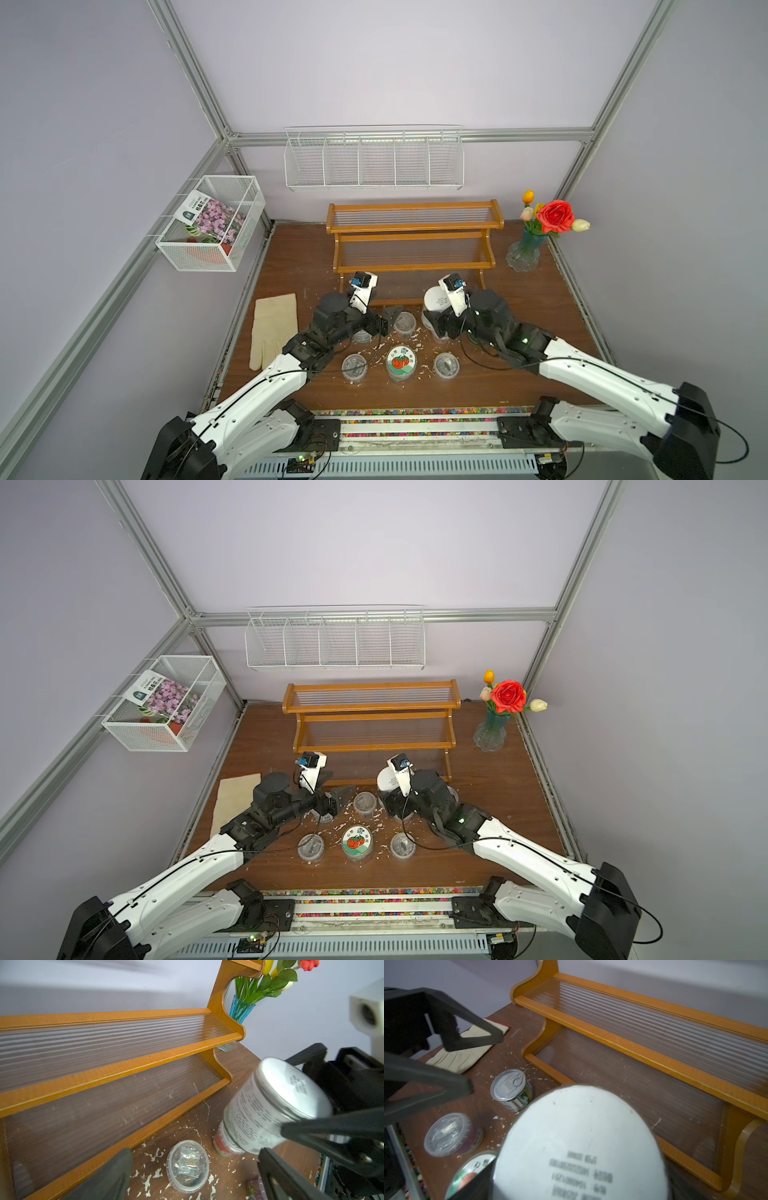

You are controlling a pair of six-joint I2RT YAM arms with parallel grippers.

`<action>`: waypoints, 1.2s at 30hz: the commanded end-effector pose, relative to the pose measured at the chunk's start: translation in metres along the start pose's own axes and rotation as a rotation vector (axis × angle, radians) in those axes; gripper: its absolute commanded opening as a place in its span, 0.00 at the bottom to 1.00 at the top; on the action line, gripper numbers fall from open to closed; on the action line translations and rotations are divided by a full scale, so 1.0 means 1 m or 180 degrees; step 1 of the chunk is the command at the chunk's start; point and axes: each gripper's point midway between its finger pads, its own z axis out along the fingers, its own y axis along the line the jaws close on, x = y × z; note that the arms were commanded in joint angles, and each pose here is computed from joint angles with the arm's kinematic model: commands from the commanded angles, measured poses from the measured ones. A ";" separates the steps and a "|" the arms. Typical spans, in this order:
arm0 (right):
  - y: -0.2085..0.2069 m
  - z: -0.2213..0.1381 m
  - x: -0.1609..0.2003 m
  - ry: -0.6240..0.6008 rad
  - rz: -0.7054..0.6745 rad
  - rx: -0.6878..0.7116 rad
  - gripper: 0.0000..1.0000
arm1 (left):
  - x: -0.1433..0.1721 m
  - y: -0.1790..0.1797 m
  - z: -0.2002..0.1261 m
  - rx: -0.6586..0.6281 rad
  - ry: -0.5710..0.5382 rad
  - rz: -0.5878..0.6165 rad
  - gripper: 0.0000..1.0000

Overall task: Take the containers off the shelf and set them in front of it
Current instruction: 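Pick up a container from the shelf, then place the container at the center of the board.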

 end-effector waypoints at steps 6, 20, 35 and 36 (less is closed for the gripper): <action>-0.008 -0.064 0.037 0.0276 0.0032 0.0472 0.70 | 0.002 -0.016 -0.001 0.0333 -0.0078 0.0020 0.98; -0.041 -0.102 0.127 0.0620 0.0651 0.0918 0.68 | 0.029 -0.058 0.008 0.0581 0.0048 0.0017 0.97; -0.059 -0.076 0.164 0.0315 0.0802 0.1225 0.69 | 0.032 -0.044 0.011 0.0342 0.0046 0.0016 0.98; -0.060 -0.075 0.167 0.0334 0.0802 0.1257 0.69 | 0.032 -0.043 0.011 0.0317 0.0047 0.0009 0.98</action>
